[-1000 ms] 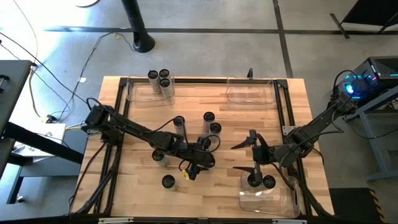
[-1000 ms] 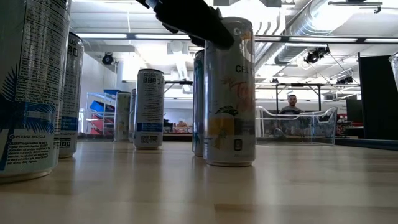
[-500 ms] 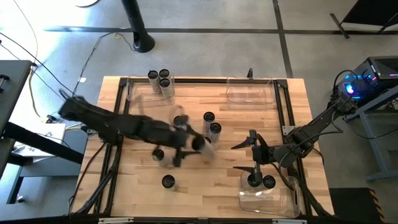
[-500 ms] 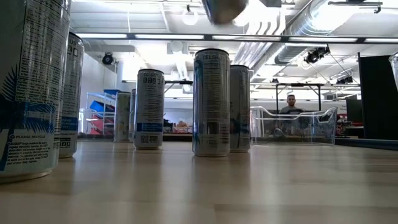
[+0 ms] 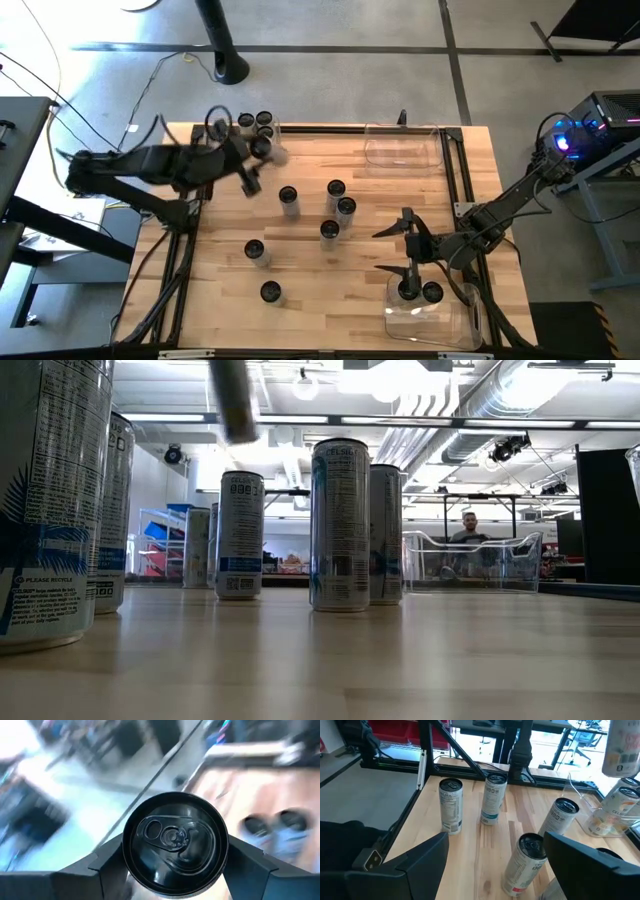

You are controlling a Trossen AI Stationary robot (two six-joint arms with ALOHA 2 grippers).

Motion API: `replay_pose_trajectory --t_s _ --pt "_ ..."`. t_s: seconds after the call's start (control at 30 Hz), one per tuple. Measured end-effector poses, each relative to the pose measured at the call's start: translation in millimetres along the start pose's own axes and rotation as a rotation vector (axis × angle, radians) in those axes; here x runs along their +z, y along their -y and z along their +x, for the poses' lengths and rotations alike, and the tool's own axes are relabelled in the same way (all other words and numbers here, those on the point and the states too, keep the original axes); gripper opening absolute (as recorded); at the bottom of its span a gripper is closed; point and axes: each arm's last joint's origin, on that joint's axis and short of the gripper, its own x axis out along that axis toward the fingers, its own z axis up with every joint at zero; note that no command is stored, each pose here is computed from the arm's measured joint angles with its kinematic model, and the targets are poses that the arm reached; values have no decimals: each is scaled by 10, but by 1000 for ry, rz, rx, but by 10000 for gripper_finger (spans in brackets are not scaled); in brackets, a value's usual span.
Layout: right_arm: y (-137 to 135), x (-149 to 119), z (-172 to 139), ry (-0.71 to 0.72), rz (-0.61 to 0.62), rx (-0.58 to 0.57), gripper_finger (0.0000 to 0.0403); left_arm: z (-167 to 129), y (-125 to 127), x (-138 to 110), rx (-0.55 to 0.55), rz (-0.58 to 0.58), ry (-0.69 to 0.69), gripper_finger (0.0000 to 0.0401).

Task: Sort soda cans
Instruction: Put the white-yellow soda can into the top left transparent bin

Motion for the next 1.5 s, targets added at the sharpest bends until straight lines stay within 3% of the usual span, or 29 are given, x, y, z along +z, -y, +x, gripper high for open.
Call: replay_pose_trajectory --t_s 0.3,0.47,0.77,1.0,1.33,1.5 --pt "0 0 0 0 0 0 320 351 -311 -625 188 -71 -287 249" --pt "0 1 0 1 0 0 320 589 -464 -948 262 -132 -361 249" --pt "0 1 0 1 2 -1 320 960 -672 -1375 213 -263 -400 249" --pt "-1 1 0 1 2 -1 320 1152 -647 -1643 150 -303 -416 258" --pt "-1 22 1 20 15 0 320 1305 -587 -1762 132 -305 -438 276" --pt "3 23 1 23 15 -14 320 1307 -582 -1764 117 -304 -440 305"
